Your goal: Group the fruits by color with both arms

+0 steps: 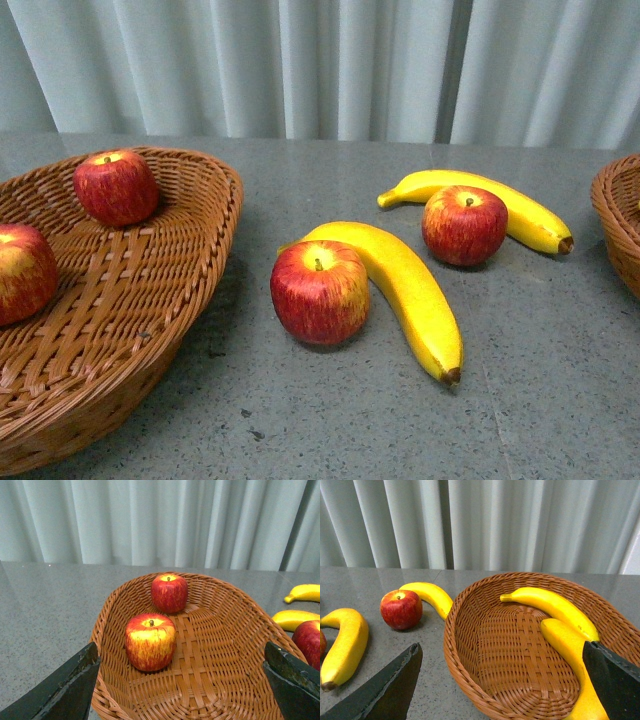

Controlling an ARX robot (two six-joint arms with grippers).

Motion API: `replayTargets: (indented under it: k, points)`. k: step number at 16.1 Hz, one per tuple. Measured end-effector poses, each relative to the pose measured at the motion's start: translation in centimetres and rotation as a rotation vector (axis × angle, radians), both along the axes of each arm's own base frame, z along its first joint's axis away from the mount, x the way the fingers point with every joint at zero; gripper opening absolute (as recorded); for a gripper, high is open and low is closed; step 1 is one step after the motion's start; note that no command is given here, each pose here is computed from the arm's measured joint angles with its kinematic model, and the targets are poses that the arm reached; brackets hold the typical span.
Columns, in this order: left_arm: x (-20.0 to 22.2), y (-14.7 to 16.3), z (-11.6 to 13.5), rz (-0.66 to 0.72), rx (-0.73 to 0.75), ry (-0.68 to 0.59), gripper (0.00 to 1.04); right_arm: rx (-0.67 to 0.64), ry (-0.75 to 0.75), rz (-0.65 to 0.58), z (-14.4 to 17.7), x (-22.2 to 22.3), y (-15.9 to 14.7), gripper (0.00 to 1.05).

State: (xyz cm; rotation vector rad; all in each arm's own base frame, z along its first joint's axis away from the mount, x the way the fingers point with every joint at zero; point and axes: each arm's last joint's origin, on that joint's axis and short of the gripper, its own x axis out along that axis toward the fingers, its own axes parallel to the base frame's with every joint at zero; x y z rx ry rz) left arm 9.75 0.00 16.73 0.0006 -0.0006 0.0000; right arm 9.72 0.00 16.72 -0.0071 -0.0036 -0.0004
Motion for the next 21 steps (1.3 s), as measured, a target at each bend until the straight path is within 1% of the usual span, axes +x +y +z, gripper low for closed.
replayTargets:
  k: [16, 17, 18, 20, 21]
  points:
    - [0.0, 0.0, 0.0, 0.003, -0.002, 0.005, 0.98, 0.0, 0.0, 0.0, 0.0, 0.0, 0.0, 0.98]
    - [0.0, -0.2, -0.3, 0.074, -0.044, 0.142, 0.98, 0.0, 0.0, -0.001, 0.0, 0.0, 0.0, 0.98]
    - [0.2, -0.3, -0.1, 0.134, -0.064, 0.233, 0.98, 0.001, 0.0, -0.001, 0.0, 0.0, 0.0, 0.98]
    - [1.2, 0.3, 0.5, 0.22, -0.102, 0.227, 0.98, 0.0, -0.001, -0.001, 0.0, 0.0, 0.0, 0.98]
    - [2.1, 1.0, 1.6, 0.248, -0.118, 0.184, 0.98, 0.0, 0.001, 0.0, 0.0, 0.0, 0.0, 0.98]
